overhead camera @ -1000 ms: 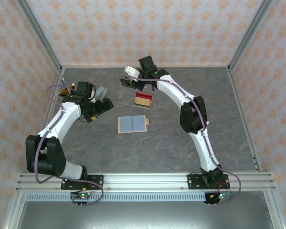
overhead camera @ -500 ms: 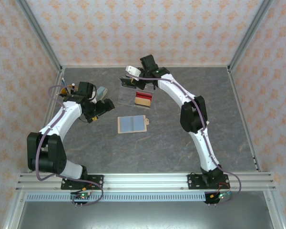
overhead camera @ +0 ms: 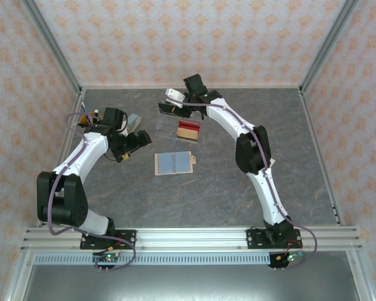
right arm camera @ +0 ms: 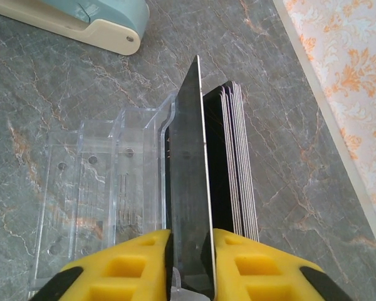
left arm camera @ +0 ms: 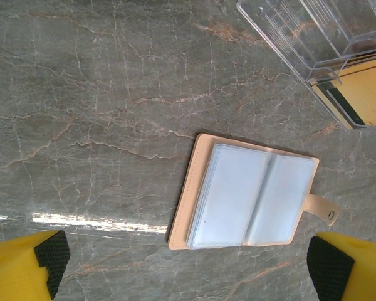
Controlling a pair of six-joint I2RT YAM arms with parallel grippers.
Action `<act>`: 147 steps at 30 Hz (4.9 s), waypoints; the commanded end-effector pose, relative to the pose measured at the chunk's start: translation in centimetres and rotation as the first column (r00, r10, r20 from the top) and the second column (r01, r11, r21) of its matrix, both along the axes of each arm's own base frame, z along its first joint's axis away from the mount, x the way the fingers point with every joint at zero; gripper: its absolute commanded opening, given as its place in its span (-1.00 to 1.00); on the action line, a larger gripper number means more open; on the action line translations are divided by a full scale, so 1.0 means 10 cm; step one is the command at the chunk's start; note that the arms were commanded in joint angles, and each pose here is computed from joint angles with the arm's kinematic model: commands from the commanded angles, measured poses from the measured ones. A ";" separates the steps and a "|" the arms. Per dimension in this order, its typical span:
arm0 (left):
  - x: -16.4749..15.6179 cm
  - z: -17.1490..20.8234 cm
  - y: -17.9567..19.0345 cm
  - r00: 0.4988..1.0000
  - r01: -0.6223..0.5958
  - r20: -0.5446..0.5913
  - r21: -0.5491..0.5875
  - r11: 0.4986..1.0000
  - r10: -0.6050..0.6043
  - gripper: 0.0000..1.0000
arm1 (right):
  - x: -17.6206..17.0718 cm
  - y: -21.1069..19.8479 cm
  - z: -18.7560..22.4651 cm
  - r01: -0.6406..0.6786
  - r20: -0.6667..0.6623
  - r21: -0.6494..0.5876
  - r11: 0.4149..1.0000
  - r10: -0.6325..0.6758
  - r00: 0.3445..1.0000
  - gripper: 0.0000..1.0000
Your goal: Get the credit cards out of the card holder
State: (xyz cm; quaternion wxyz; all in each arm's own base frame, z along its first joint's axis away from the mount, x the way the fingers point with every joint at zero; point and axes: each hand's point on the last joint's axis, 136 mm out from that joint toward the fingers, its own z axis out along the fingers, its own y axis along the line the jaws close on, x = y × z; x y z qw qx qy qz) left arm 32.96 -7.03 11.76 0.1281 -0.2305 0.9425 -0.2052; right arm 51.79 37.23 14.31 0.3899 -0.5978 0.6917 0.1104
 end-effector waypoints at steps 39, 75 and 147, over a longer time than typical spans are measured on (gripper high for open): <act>0.02 0.03 -0.05 0.999 -0.018 0.039 -0.024 1.000 0.019 0.93 | -0.33 -0.37 0.74 0.756 -0.562 0.186 0.628 -0.563 0.606 -0.12; -0.01 -0.76 -0.73 0.986 0.118 -0.122 0.004 0.993 -0.117 -0.15 | -2.05 -0.55 -0.98 0.870 -0.571 -0.331 0.365 -0.812 0.124 -0.12; 0.22 0.30 0.04 0.985 -0.043 0.174 0.219 0.975 0.004 0.96 | -1.68 -1.58 0.72 0.926 -0.416 0.260 0.273 -0.834 0.363 0.27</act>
